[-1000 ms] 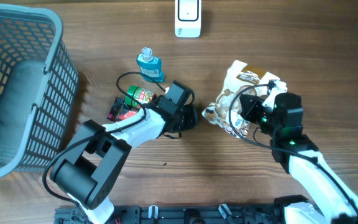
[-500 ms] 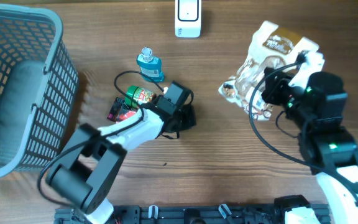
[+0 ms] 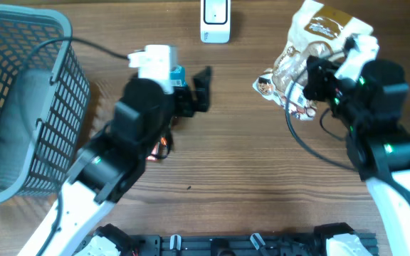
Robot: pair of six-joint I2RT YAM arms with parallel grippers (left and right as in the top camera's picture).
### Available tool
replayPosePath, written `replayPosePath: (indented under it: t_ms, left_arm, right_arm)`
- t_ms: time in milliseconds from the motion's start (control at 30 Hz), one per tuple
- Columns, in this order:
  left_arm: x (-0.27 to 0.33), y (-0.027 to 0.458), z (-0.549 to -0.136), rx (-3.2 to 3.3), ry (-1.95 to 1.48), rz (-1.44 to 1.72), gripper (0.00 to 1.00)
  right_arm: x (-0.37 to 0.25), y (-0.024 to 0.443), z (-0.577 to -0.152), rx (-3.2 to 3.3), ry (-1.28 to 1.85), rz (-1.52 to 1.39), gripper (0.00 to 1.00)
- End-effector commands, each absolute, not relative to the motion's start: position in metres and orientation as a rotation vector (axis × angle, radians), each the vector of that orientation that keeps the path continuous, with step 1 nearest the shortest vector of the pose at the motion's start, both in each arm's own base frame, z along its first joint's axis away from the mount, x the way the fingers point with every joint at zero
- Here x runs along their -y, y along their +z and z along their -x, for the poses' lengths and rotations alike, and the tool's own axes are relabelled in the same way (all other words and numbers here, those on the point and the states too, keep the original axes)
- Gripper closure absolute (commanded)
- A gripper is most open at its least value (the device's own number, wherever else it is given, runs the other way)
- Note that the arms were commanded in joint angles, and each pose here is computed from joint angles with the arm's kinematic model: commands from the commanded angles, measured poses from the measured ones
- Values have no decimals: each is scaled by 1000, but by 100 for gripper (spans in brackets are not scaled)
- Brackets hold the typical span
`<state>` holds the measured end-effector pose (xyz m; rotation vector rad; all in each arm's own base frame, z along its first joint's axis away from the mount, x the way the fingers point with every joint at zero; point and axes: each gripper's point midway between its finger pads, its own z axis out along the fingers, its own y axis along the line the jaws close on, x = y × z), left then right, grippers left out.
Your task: Scan the item barcode
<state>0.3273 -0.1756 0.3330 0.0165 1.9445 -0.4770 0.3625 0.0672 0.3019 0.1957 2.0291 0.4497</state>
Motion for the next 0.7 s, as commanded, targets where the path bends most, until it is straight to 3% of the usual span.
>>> replayPosePath:
  t_ms: [0, 433, 667]
  left_arm:
    - [119, 351, -329, -1864, -232, 99, 0]
    - [83, 355, -334, -1841, -146, 201, 0]
    - [67, 348, -331, -1856, -43, 250, 0]
  right_arm:
    - [-69, 315, -395, -2009, 379, -132, 95]
    - [-114, 353, -527, -1750, -399, 187, 95]
    - [-148, 347, -568, -1544, -545, 299, 95]
